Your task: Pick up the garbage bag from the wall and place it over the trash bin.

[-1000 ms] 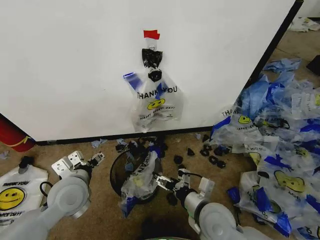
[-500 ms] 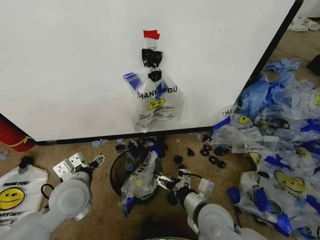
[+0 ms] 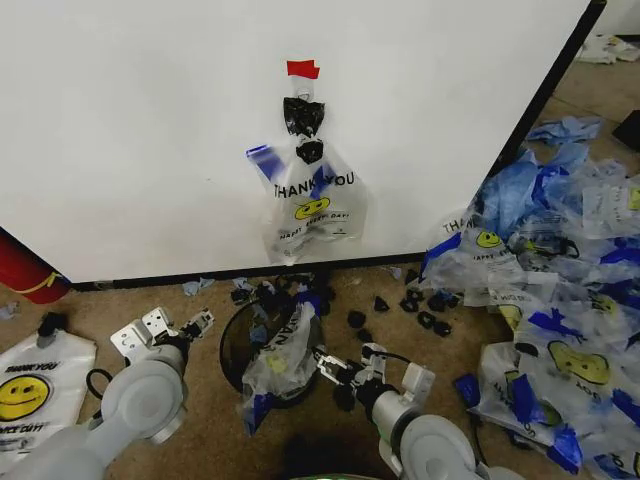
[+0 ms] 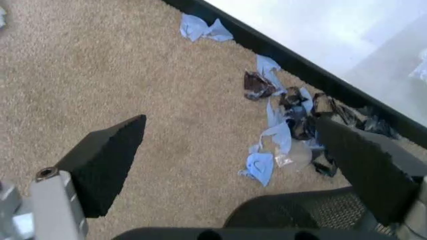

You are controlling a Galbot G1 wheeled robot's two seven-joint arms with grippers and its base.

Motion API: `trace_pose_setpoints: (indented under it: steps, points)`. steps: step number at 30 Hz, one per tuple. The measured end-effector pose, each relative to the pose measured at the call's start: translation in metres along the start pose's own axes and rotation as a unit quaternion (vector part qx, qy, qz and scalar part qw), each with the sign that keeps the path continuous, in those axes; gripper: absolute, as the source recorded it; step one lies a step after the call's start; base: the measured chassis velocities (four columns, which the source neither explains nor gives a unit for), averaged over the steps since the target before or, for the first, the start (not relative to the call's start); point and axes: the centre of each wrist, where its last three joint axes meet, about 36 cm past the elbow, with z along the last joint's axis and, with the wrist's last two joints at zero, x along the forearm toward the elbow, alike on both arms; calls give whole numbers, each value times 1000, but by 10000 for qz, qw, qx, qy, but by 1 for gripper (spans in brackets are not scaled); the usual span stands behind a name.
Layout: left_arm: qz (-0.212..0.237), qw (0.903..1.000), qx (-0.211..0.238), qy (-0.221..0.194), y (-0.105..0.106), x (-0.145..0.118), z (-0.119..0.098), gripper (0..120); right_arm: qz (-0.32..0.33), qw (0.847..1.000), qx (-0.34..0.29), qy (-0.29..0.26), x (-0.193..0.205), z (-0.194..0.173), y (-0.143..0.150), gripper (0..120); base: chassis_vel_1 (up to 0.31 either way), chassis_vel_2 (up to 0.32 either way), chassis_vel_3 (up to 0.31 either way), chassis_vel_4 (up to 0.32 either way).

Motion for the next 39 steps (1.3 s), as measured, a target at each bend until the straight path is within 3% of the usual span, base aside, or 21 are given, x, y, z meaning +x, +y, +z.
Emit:
trace_pose_setpoints:
  steps: [22, 28, 32, 36, 39]
  points:
    - [80, 9999, -27, 103, -1, -1, 11, 100, 352, 9992, -7, 191, -15, 8, 1, 100, 0, 0, 0, 0]
    - [99, 9999, -30, 89, -2, -1, 11, 100, 468, 9987, 21, 197, -18, 9, 0, 84, 0, 0, 0, 0]
    - [130, 9999, -40, 75, -2, 2, 12, 100, 545, 9982, 69, 222, -19, 10, -1, 63, 0, 0, 0, 0]
    - [133, 9999, -52, 62, -3, 2, 13, 100, 578, 9980, 104, 213, -19, 10, -1, 53, 0, 0, 0, 0]
    - [150, 9999, -52, 57, -3, 2, 14, 100, 665, 9975, 149, 173, -16, 10, -6, 36, 0, 0, 0, 0]
